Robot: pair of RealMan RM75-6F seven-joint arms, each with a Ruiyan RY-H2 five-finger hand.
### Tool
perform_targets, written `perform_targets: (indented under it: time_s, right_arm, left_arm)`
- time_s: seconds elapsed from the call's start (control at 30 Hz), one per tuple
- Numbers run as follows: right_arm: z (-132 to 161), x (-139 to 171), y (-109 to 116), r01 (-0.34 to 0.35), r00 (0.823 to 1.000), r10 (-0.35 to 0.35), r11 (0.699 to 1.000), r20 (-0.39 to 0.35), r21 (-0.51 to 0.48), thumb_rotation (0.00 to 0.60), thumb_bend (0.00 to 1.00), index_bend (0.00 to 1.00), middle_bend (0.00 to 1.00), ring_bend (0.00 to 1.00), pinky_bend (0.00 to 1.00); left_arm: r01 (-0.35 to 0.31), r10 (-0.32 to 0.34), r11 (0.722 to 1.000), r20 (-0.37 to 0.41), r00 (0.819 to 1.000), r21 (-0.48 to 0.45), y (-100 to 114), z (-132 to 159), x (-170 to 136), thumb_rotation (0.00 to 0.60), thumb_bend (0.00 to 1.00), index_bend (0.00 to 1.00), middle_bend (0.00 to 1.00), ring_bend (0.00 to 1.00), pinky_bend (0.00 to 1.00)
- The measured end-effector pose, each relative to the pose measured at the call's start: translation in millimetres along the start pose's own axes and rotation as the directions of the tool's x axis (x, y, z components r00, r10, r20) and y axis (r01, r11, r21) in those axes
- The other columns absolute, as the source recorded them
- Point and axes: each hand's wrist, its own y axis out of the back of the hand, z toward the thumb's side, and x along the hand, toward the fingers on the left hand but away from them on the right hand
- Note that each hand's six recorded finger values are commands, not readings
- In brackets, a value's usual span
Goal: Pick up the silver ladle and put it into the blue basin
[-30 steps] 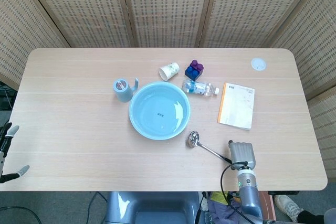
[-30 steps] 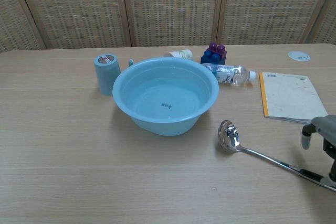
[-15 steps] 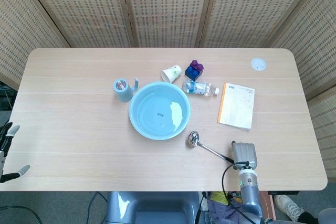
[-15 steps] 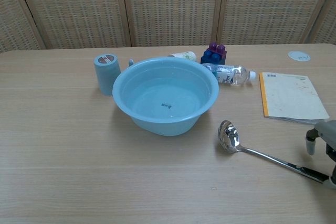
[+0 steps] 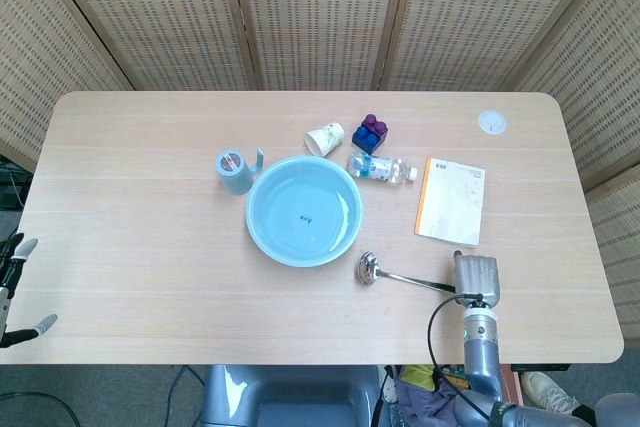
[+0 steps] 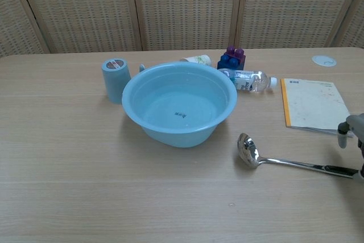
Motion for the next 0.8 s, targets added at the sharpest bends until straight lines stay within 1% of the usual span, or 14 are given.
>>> perform_targets:
  time_s: [0.07,0.2,0.27,0.33,0.43,0.53,0.8]
  right_arm:
    - [5,4,2,-0.013,1.000,0.012,0.999,-0.018,-0.036,0.600,0.03,0.43,0.89,0.98,1.00]
    - [15,14,9,-0.061,0.997,0.054,0.990,-0.062,-0.124,0.600,0.12,0.44,0.89,0.98,1.00]
    - [16,15,12,-0.087,0.994,0.076,0.983,-0.072,-0.160,0.600,0.15,0.45,0.89,0.98,1.00]
    - [15,15,13,-0.098,0.994,0.085,0.978,-0.075,-0.182,0.600,0.17,0.45,0.89,0.98,1.00]
    - [16,15,15,-0.088,0.994,0.073,0.977,-0.086,-0.192,0.600,0.22,0.45,0.89,0.98,1.00]
    - [17,14,14,-0.077,0.994,0.060,0.977,-0.091,-0.200,0.600,0.23,0.45,0.89,0.98,1.00]
    - [18,11,8,-0.076,0.994,0.061,0.982,-0.089,-0.174,0.600,0.27,0.45,0.89,0.98,1.00]
  left_arm:
    - [0.003,-0.003,1.000,-0.001,1.000,-0.002,0,0,0,0.600,0.00,0.00,0.00,0.00,0.00]
    - [0.000,0.000,1.000,0.001,1.000,-0.007,1,-1,-1,0.600,0.00,0.00,0.00,0.00,0.00]
    - [-0.001,0.001,1.000,0.000,1.000,-0.009,2,-1,-1,0.600,0.00,0.00,0.00,0.00,0.00]
    - [0.000,0.000,1.000,0.000,1.000,-0.008,2,-1,-1,0.600,0.00,0.00,0.00,0.00,0.00]
    - [0.002,-0.002,1.000,0.001,1.000,-0.005,1,-1,-1,0.600,0.00,0.00,0.00,0.00,0.00]
    - [0.005,-0.005,1.000,0.000,1.000,-0.006,1,-1,0,0.600,0.00,0.00,0.00,0.00,0.00]
    - [0.008,-0.008,1.000,0.000,1.000,-0.004,0,-1,0,0.600,0.00,0.00,0.00,0.00,0.00]
